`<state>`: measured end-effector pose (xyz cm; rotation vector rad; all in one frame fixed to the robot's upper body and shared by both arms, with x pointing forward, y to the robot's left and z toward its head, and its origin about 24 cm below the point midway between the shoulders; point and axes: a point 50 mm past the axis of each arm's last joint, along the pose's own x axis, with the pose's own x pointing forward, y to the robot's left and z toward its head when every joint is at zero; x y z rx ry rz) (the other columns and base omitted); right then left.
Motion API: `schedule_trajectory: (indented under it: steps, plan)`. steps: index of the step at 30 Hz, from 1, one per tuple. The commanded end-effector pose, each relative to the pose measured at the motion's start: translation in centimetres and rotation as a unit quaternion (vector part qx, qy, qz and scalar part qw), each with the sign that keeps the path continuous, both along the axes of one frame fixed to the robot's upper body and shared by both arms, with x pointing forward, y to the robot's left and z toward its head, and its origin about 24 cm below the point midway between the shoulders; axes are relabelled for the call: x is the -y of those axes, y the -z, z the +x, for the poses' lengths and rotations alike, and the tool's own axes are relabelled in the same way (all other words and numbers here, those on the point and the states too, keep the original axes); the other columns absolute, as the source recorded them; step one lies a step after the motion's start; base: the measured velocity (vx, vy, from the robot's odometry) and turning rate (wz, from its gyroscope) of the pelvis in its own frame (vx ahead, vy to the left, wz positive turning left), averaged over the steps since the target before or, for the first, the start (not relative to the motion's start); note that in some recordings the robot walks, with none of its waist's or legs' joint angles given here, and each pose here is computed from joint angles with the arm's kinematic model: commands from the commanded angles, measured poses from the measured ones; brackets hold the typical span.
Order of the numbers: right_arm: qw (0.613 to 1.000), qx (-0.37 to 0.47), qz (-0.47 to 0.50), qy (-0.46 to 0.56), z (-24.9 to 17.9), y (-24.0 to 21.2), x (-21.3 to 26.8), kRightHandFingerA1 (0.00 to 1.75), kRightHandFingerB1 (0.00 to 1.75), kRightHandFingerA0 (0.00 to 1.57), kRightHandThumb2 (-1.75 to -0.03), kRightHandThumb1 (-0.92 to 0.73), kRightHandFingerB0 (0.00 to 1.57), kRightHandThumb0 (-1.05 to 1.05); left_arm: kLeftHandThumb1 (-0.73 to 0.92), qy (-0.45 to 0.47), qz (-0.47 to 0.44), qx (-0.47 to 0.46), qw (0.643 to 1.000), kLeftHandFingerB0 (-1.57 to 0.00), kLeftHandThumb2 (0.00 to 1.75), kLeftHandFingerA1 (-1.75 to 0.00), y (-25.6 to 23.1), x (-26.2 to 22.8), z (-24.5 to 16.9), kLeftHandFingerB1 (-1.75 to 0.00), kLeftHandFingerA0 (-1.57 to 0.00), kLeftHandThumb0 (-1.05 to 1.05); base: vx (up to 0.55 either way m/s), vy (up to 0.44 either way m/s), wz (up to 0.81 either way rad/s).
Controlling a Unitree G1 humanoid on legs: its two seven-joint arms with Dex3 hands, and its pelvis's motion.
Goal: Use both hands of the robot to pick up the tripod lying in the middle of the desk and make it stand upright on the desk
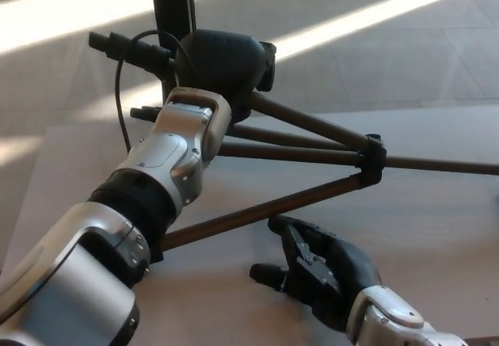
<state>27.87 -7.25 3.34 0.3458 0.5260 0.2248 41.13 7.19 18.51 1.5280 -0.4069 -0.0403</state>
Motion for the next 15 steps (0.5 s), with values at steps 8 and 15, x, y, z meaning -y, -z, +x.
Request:
schedule_trajectory:
  steps: [8, 15]
  plan:
    - [0.999, -0.015, 0.032, 0.037, -3.4, 3.0, 4.2, 0.99, 0.56, 0.6, -0.64, -0.79, 0.57, -0.75, 0.65, 0.022, 0.027, 0.022, 0.999, -0.7, 0.68, -1.75, -0.1, -1.1, -0.1, -1.47, -0.85, -0.24, 0.0, 0.0, 0.0]
    - [0.994, -0.005, 0.035, 0.1, -0.8, 1.2, 5.1, 0.92, 0.52, 0.58, -0.63, -0.76, 0.59, -0.72, 0.7, 0.03, 0.016, 0.014, 0.999, -0.71, 0.67, -1.64, -0.4, 0.3, -0.1, -1.22, -0.86, -0.25, 0.0, 0.0, 0.0]
